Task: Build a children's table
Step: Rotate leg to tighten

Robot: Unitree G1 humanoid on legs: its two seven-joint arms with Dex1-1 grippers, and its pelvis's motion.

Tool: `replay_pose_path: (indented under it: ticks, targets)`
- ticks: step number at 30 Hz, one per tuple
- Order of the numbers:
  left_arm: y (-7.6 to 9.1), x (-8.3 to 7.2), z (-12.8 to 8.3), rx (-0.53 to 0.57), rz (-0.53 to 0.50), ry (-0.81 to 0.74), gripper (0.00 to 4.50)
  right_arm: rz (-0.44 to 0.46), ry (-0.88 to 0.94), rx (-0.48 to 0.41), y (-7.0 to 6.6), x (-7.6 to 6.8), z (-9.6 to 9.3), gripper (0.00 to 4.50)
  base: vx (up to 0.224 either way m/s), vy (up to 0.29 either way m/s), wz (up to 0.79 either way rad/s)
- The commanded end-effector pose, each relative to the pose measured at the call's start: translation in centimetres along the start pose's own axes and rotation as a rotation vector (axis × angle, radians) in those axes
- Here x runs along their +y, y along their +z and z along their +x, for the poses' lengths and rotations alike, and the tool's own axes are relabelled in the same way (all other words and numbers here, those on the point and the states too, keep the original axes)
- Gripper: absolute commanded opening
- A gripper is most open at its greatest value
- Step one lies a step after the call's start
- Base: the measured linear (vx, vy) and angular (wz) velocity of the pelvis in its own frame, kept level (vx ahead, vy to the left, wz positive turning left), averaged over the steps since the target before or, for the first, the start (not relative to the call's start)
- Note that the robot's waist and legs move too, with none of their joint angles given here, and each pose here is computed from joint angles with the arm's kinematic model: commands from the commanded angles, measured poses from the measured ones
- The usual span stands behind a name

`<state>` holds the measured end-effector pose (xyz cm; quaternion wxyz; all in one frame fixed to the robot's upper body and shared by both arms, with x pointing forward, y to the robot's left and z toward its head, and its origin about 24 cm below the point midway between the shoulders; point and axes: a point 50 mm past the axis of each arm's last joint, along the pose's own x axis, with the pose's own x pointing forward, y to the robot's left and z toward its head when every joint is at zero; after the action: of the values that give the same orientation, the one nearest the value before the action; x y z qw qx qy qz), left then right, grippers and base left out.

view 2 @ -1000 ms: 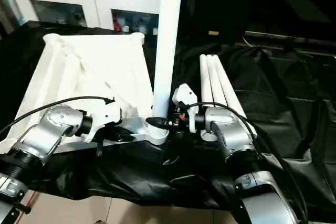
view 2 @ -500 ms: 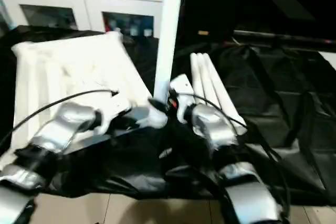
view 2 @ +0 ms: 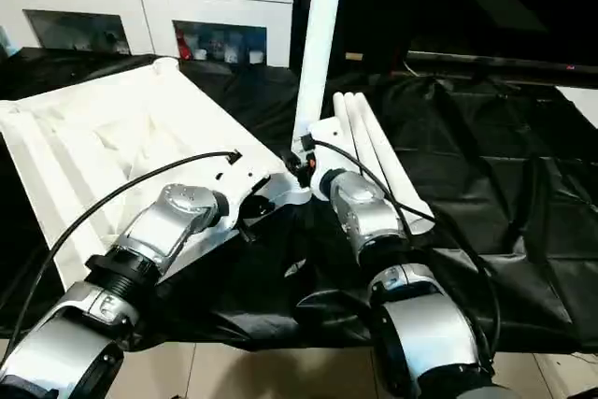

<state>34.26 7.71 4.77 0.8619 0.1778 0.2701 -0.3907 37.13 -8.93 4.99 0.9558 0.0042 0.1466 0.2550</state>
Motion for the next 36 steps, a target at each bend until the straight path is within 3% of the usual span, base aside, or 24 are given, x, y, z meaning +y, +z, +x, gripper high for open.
replay_pose_path:
  ticks: [1,4,6,9,15,22,27,36]
  targets:
    - [2.7,-0.3,-0.1,-0.076,0.056,0.002,0.00,0.095,0.046,0.256,-6.3,1.9,-0.6,1.87,0.000,0.000,0.00]
    - [2.7,-0.3,-0.2,-0.090,0.067,-0.010,0.00,0.102,0.046,0.235,-5.8,1.9,-0.5,1.87,0.000,0.000,0.00]
    - [2.7,-0.3,-0.3,-0.096,0.075,-0.018,0.00,0.109,0.045,0.219,-5.5,1.8,-0.4,2.57,0.000,0.000,0.00]
    - [2.6,-0.2,-0.5,-0.092,0.093,-0.037,0.00,0.129,0.047,0.184,-4.8,1.6,-0.3,2.59,0.000,0.000,0.00]
    - [2.4,0.0,-1.0,-0.109,0.109,-0.062,0.00,0.126,0.081,0.108,-3.1,1.2,0.0,3.14,0.000,0.000,0.00]
    - [1.9,-0.2,-2.2,-0.141,0.161,-0.178,0.00,0.051,0.234,0.013,-0.7,0.6,-0.5,3.72,0.000,0.000,0.00]
    - [1.2,0.3,-2.7,-0.127,0.181,-0.194,0.00,-0.010,0.339,-0.010,0.2,0.1,-1.4,3.83,0.035,-0.017,0.05]
    - [0.5,0.4,-3.8,-0.131,0.233,-0.297,0.00,-0.125,0.498,0.016,0.0,-0.6,-3.4,3.83,0.006,-0.003,0.00]
